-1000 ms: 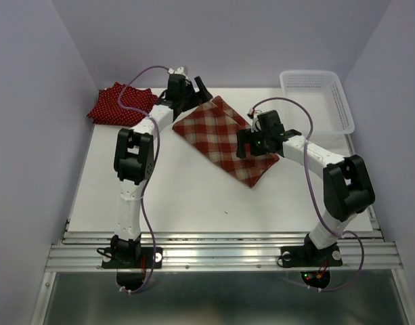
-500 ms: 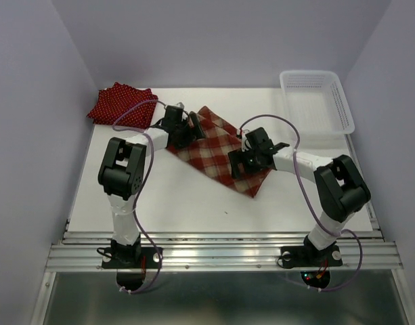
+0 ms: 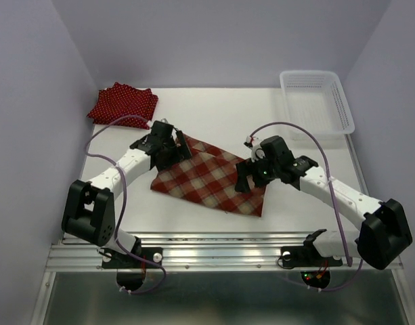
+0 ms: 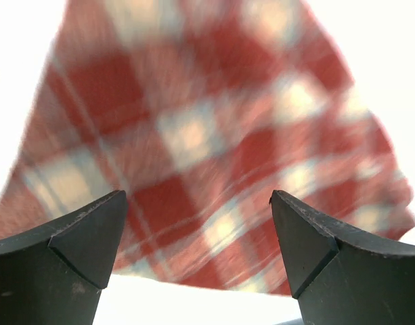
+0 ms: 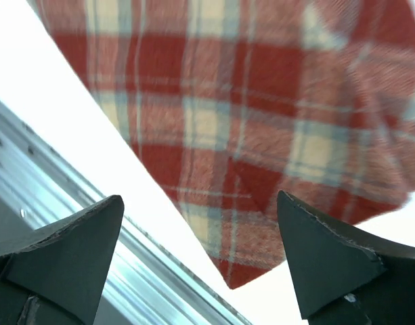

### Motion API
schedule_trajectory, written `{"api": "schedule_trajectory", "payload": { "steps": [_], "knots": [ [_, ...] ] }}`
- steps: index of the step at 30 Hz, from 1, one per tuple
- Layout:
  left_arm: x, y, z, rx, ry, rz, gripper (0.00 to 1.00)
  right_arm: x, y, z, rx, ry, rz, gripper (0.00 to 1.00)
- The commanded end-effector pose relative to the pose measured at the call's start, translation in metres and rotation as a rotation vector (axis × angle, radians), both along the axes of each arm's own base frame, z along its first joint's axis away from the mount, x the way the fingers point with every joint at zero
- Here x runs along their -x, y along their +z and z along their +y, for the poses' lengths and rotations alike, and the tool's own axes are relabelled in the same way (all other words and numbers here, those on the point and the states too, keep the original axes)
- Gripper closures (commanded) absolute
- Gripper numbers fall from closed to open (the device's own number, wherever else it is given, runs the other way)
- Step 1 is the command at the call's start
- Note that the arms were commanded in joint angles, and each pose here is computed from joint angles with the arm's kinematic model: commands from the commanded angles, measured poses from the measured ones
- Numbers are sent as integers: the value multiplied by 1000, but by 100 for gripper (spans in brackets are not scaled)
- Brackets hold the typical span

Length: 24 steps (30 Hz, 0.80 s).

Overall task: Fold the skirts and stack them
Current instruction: Fold the skirt

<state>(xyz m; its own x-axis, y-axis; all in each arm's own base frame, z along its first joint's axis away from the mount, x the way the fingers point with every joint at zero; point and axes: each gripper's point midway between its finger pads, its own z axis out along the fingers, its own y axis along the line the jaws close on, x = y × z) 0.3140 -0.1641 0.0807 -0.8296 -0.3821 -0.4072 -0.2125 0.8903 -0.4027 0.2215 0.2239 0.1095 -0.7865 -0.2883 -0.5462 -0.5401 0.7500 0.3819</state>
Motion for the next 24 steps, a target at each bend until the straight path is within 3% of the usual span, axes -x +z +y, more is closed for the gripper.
{"api": "schedule_trajectory", "payload": {
  "steps": [1, 9, 14, 17, 20, 23, 24],
  "knots": [
    [-45, 59, 25, -135, 96, -169, 1, -31, 25, -12, 42, -175, -97, 0],
    [-111, 39, 52, -226, 198, -144, 1, -70, 8, -48, 201, -371, -127, 0],
    [-130, 16, 55, -266, 196, -106, 2, -78, -4, -61, 240, -412, -109, 0],
    [-137, 1, 55, -260, 193, -85, 8, -83, -10, -64, 253, -418, -115, 0],
    [-144, -6, 51, -246, 188, -78, 19, -86, -21, -65, 265, -418, -99, 1],
    [-147, -10, 49, -247, 187, -68, 43, -84, -33, -68, 292, -423, -72, 11],
    [-147, -10, 50, -248, 189, -68, 47, -84, -35, -69, 297, -426, -71, 12]
  ]
}}
